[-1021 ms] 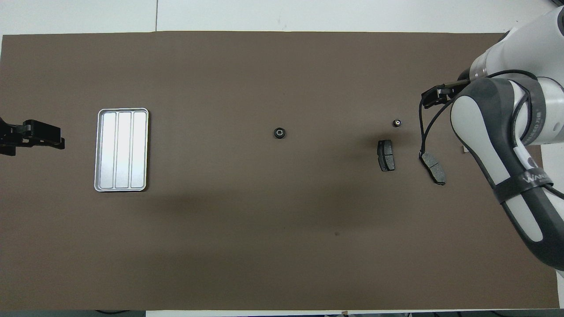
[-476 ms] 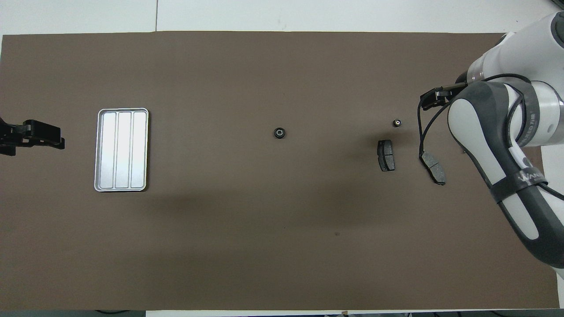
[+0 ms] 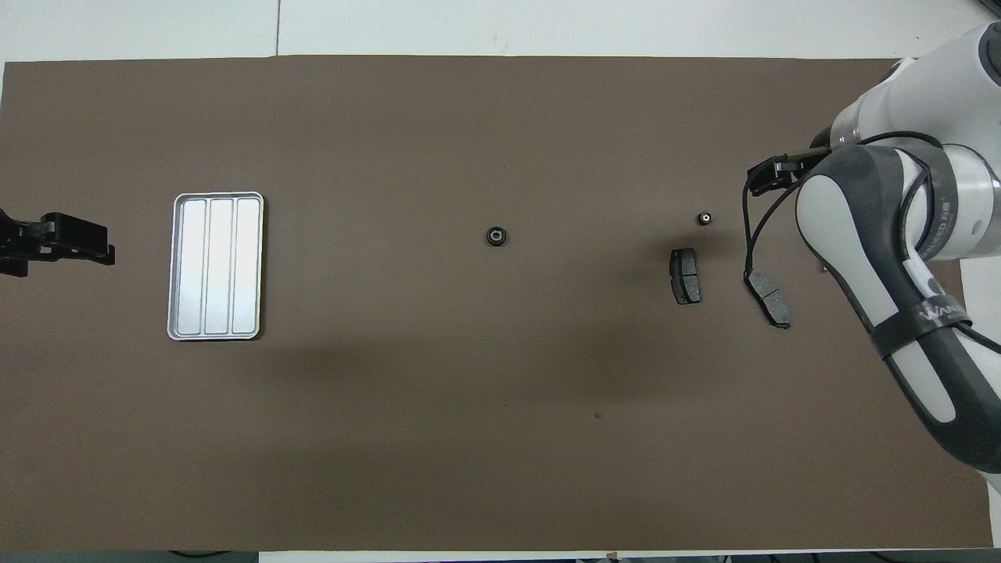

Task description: Pick bearing gear from pile to tray

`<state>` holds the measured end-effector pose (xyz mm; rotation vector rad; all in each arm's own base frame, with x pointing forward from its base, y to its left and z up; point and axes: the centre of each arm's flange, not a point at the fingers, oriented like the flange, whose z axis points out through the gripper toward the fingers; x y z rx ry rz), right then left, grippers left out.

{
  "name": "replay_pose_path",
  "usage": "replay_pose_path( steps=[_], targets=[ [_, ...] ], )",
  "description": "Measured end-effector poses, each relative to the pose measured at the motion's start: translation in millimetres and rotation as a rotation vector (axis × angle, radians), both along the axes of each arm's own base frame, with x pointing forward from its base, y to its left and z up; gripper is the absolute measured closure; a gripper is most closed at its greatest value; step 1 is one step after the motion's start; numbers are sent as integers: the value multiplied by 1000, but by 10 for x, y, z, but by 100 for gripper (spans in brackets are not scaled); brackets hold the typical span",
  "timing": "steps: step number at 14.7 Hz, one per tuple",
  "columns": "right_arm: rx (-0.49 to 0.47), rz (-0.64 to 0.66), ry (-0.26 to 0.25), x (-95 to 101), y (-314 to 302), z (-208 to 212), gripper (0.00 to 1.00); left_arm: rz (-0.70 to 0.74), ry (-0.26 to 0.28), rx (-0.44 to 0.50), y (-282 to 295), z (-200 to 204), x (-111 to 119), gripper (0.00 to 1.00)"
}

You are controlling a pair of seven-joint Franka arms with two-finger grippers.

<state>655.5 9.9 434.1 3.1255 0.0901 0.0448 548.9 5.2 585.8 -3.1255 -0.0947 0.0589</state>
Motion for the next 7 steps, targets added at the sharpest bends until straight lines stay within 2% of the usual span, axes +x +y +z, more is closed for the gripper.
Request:
replay_pose_path(
  steps=[7],
  targets=[
    [2, 4, -33, 157, 23, -374, 0, 0, 0, 0, 0, 0, 0, 0]
  ],
)
